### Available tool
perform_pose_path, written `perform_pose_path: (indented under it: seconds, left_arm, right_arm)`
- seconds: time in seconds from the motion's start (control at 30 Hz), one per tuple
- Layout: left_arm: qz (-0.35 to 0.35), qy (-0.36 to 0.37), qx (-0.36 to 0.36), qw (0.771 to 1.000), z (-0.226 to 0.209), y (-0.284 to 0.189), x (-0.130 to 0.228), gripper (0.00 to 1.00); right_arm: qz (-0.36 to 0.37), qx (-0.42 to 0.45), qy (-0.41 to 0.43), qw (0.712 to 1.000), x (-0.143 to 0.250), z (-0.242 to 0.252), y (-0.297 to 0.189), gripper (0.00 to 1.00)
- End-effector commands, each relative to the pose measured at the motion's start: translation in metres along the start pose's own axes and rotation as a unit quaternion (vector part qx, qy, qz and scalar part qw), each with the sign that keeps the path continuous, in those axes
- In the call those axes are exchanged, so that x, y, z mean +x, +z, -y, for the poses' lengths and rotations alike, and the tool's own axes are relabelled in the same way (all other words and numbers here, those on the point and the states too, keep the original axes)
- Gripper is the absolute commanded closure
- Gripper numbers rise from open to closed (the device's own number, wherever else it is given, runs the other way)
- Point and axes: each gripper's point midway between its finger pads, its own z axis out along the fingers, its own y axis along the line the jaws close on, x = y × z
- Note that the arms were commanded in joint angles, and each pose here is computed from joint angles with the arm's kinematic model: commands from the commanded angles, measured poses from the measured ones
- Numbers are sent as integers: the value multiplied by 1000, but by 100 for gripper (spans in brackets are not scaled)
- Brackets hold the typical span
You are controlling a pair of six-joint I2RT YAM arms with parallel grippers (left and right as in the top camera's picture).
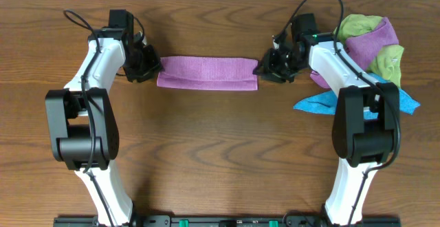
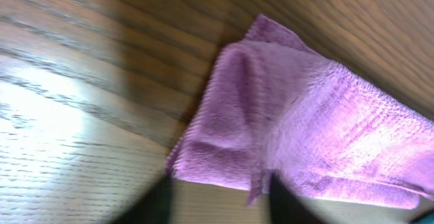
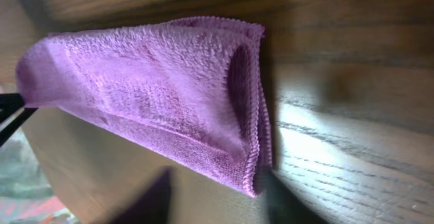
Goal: Fold the cloth
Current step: 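Release the folded strip and raise both grippers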
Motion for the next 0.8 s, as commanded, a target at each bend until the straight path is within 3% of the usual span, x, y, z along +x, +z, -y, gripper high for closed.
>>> perform_pose_path:
  seconds: [0.0,0.03,0.07,0.1,0.13,0.17,0.2,0.3,0.43,0.77]
  left_arm:
    - [19,19,-15,1000,-5,-9,-10,37]
    - [22,25,-14,999,-4,-10,-11,29]
    - [24,28,-14,999,-3,-12,-12,24]
    - [27,30,-12,999,-2,-15,-14,25]
    - [33,33,-10,999,1,-19,-17,36]
    - [39,39,-7,998,5,-24,-20,57]
    - [47,44,-4,998,9,-30,-24,94]
    - [79,101,-12,992,25,-47,-33,94]
    - [106,126,-103,981,16,-43,-36,94]
    - [127,187,-192,955,36,0,-29,94]
  right_arm:
    - [6,5,-17,1000,-5,2,-1,32]
    - [6,4,-24,1000,-5,2,-1,28]
    - [8,4,-31,999,-6,2,-2,31]
    - [10,4,-36,999,-7,2,-4,39]
    - [15,2,-41,999,-8,-1,-6,67]
    - [21,1,-45,999,-10,-3,-9,99]
    - [30,-2,-52,998,-13,-7,-15,99]
    - [79,1,-86,993,-26,-26,-35,99]
    - [131,67,-112,983,-35,-30,-48,99]
    - [125,111,-118,979,-26,-27,-39,99]
